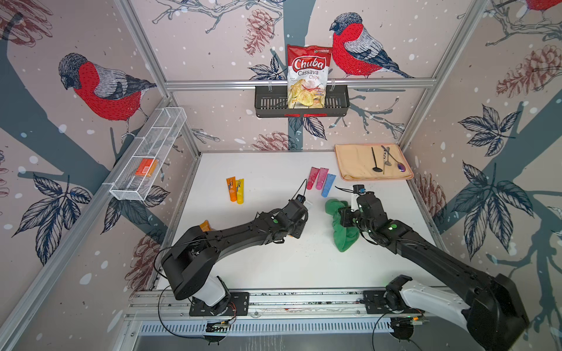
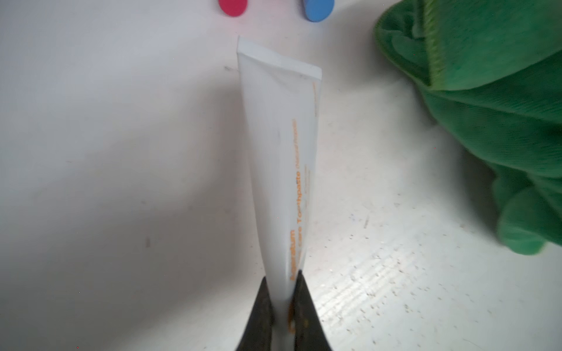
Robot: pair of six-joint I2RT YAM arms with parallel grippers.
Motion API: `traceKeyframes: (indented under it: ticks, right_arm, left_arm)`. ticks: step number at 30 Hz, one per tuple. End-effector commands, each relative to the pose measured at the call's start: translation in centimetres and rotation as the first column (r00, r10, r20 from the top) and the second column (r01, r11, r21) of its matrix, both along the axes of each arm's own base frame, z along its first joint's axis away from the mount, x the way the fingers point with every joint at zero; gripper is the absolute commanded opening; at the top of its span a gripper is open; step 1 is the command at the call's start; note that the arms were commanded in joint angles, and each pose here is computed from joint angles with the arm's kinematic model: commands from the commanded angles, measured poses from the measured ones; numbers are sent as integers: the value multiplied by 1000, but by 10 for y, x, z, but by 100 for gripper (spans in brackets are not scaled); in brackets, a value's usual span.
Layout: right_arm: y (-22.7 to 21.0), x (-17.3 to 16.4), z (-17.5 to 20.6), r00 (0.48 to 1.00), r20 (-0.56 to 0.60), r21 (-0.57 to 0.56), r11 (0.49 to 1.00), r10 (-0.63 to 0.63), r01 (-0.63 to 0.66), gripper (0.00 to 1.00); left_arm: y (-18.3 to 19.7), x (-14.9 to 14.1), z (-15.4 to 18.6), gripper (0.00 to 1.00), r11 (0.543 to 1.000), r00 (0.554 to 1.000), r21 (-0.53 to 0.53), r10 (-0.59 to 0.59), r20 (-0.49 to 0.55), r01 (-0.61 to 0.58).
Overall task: Wipe the surface of the toothpaste tube
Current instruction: Adjust the toothpaste at the center of the board.
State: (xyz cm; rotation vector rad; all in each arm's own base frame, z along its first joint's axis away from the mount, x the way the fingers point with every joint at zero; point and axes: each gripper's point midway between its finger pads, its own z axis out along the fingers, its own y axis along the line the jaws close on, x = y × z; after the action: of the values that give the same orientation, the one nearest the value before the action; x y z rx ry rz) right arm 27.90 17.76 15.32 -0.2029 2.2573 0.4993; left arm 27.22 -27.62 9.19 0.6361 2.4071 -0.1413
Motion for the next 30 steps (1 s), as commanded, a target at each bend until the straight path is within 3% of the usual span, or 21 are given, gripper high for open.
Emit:
traceKeyframes:
  ticks: [1, 3, 6, 8, 14, 19, 25, 28, 30]
  right_arm:
    - [-15, -1, 8, 999, 29, -21, 999, -38, 39, 0]
    - [-16, -2, 13, 998, 51, 1, 999, -41, 41, 0]
    - [-17, -3, 15, 996, 72, 18, 999, -47, 46, 0]
    - [-18, -2, 16, 996, 71, 19, 999, -47, 46, 0]
    - [-16, 0, 10, 998, 50, 10, 999, -36, 35, 0]
    - [-15, 0, 7, 999, 33, 4, 1000, -29, 29, 0]
    - [-13, -1, 6, 1000, 23, 6, 1000, -17, 17, 0]
    - [-12, -1, 5, 1000, 23, 7, 1000, -16, 16, 0]
    - [-13, -1, 5, 1000, 23, 6, 1000, -15, 15, 0]
  left_arm:
    - [52, 18, -1, 10, 929, 976, 331, 106, 191, -166]
    - [61, 14, -20, 10, 869, 971, 458, 93, 220, -187]
    - [59, 15, -27, 10, 793, 952, 561, 79, 294, -239]
    - [58, 12, -28, 9, 769, 942, 583, 73, 328, -263]
    - [29, -2, -34, 12, 810, 950, 552, 18, 311, -197]
    - [5, -22, -52, 19, 846, 972, 522, -19, 235, -109]
    - [-1, -35, -74, 27, 844, 984, 532, -39, 176, -62]
    - [-8, -41, -70, 30, 865, 984, 500, -47, 173, -47]
    - [-17, -44, -54, 32, 902, 983, 431, -43, 178, -38]
